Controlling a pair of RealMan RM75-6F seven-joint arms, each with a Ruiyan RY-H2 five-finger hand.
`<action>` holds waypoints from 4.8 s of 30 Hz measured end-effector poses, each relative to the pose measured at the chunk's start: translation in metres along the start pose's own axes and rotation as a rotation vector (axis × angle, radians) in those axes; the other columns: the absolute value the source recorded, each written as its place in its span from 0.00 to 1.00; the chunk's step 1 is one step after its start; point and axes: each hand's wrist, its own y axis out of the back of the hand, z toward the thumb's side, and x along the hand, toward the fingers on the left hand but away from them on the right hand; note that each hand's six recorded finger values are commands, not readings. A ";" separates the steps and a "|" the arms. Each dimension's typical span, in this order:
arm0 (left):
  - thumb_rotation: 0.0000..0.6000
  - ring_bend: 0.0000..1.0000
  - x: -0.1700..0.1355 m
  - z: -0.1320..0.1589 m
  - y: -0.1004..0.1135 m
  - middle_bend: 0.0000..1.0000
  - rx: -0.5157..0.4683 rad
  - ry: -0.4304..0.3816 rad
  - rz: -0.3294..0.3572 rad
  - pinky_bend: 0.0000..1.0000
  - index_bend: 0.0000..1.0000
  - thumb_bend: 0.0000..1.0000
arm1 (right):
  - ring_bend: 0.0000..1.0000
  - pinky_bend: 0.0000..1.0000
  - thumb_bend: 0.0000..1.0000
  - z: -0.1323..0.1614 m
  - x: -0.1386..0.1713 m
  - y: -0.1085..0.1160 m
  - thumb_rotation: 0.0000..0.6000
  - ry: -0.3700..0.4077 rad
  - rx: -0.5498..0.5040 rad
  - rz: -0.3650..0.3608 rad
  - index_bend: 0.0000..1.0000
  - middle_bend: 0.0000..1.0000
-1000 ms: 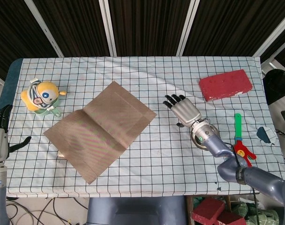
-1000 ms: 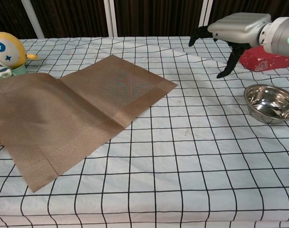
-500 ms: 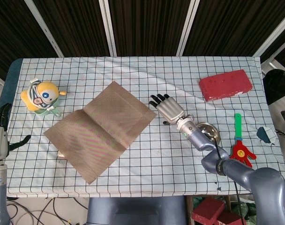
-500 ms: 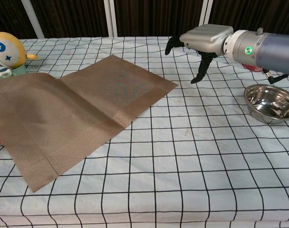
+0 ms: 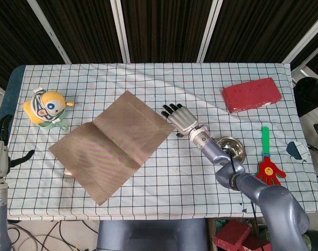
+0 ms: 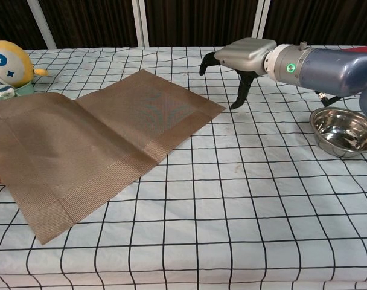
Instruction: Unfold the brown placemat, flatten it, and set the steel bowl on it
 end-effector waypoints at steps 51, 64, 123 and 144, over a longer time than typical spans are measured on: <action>1.00 0.07 0.004 -0.004 0.002 0.07 -0.028 0.027 -0.002 0.10 0.06 0.01 | 0.12 0.24 0.00 0.026 -0.026 -0.026 1.00 -0.027 -0.201 0.010 0.21 0.08; 1.00 0.07 0.004 -0.004 0.001 0.07 -0.027 0.032 -0.003 0.10 0.06 0.01 | 0.12 0.24 0.00 0.027 -0.023 -0.028 1.00 -0.022 -0.262 -0.002 0.25 0.08; 1.00 0.07 0.004 -0.003 0.000 0.06 -0.044 0.035 -0.016 0.10 0.06 0.01 | 0.13 0.24 0.50 0.021 -0.009 -0.030 1.00 0.013 -0.283 -0.044 0.62 0.10; 1.00 0.07 -0.003 0.009 -0.001 0.05 -0.071 -0.024 -0.032 0.10 0.06 0.01 | 0.13 0.24 0.53 0.008 0.061 -0.035 1.00 -0.159 -0.360 -0.123 0.65 0.11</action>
